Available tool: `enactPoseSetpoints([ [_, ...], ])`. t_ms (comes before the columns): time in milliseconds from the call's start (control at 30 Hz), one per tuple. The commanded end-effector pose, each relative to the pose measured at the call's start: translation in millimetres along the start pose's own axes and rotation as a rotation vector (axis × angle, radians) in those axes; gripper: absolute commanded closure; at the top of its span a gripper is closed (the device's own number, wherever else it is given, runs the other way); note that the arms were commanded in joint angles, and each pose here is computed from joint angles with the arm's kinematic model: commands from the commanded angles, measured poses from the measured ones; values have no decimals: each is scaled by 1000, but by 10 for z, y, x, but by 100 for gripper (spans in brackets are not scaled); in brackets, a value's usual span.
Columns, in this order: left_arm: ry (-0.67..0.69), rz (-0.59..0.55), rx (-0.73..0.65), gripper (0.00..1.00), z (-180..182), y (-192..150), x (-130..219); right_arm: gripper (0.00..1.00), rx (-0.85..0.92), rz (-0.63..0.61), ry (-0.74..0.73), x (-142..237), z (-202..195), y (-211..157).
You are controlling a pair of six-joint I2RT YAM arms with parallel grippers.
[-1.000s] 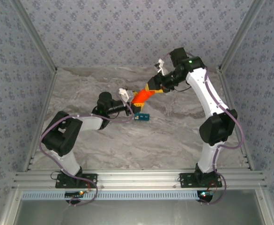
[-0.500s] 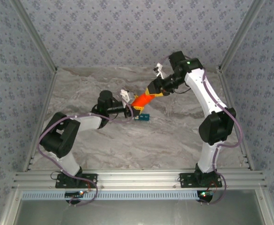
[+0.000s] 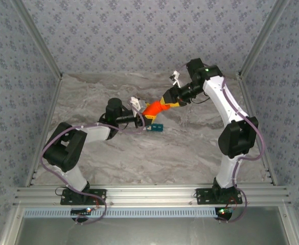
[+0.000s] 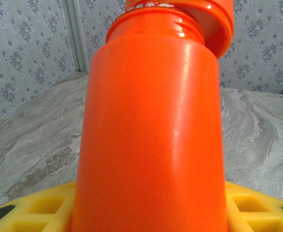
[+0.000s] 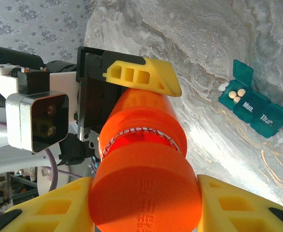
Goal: Sort the pills into containers
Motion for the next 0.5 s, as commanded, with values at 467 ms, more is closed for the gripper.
enactPoseSetpoints([
  [467,-70,-117,-109,100,-130,500,37,57,7,35,59,-140,82,-5],
])
Point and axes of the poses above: each hand's point on the last joint's axis, 136 mm out from that joint toward the fingers, its own x axis back along the fingers, its own z axis along the line the jaws close on, y = z × x, the point moved 4 cm from there along x, back along the fingers, and after that the axes turned 2 degrees about -x, right-handed, at the moved point
